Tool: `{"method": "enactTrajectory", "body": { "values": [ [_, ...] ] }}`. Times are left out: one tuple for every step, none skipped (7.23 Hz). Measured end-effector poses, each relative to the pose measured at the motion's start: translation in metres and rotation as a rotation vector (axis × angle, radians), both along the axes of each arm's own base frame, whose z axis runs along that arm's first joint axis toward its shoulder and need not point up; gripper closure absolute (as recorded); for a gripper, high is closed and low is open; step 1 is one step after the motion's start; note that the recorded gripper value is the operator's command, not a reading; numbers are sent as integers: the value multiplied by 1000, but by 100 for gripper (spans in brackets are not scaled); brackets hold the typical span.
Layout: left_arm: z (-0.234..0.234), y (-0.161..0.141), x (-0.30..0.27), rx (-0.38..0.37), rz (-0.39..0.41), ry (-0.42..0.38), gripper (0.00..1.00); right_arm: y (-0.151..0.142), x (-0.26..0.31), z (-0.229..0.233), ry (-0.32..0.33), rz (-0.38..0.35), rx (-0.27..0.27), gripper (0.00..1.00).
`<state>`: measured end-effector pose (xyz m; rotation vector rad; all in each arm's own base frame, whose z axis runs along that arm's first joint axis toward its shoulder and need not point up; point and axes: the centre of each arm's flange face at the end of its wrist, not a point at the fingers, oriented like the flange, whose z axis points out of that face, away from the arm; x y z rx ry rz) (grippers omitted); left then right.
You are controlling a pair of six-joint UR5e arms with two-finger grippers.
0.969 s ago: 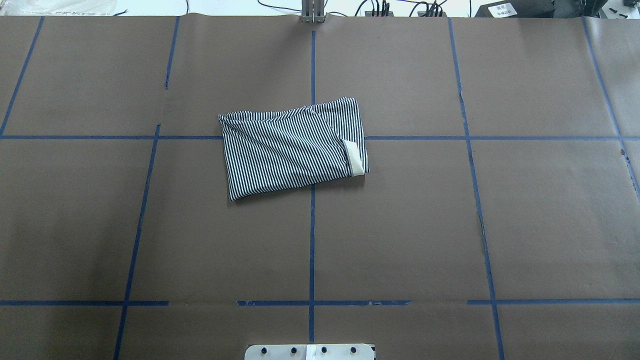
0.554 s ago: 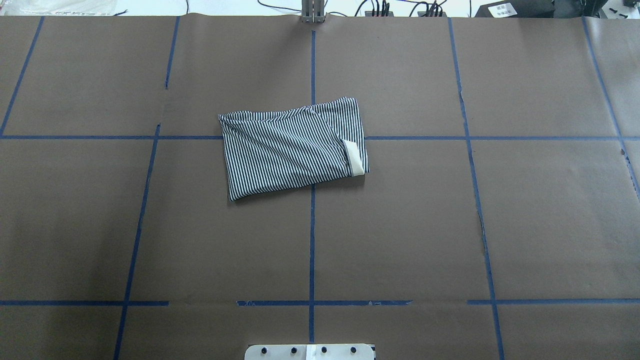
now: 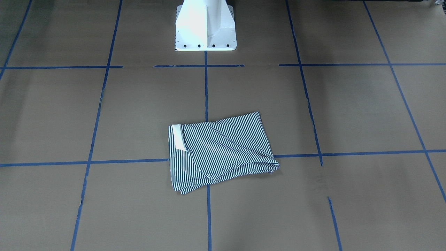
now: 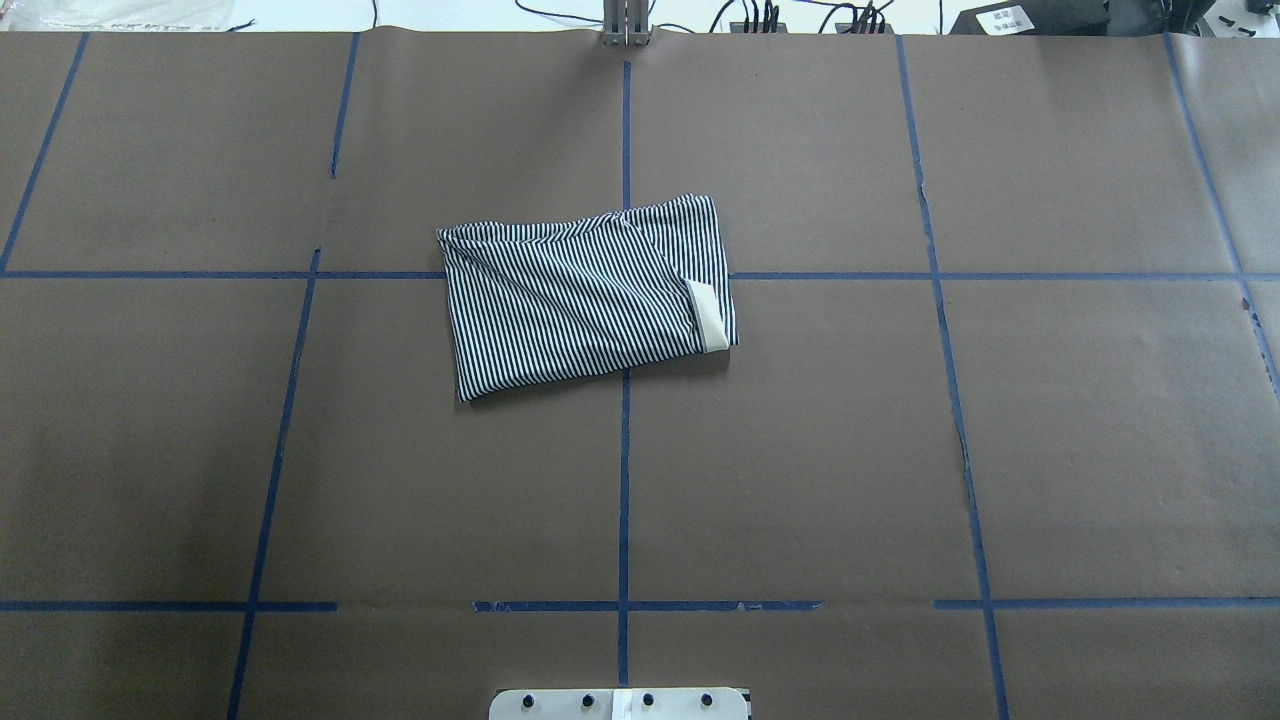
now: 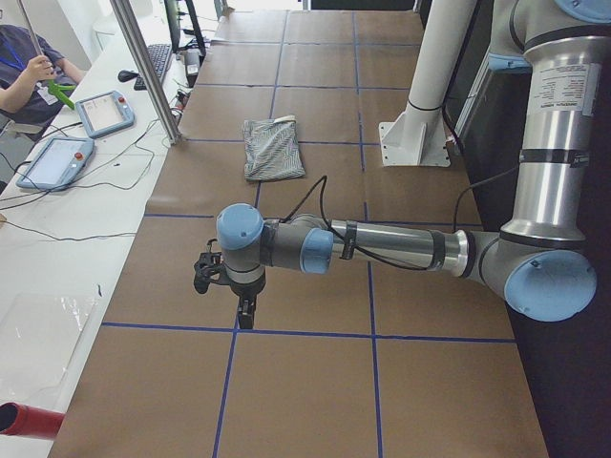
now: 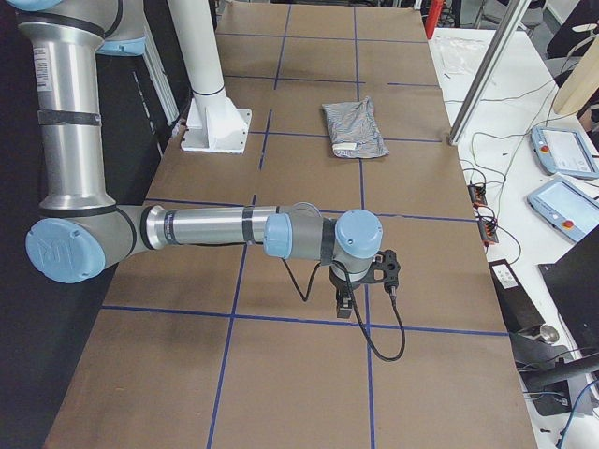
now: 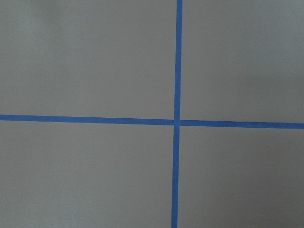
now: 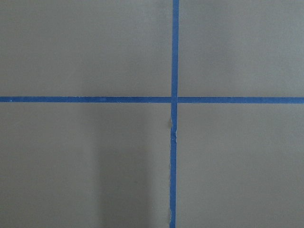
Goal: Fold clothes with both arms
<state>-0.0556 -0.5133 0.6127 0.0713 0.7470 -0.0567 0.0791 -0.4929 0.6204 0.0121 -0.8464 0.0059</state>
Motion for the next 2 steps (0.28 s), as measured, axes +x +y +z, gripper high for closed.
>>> {"method": "enactTrajectory", "body": {
  "values": [
    [0, 0, 0, 0, 0, 0, 0, 0, 1, 1, 10, -1, 1, 0],
    [0, 0, 0, -1, 0, 0, 0, 0, 2, 2, 24, -2, 1, 0]
  ]
}}
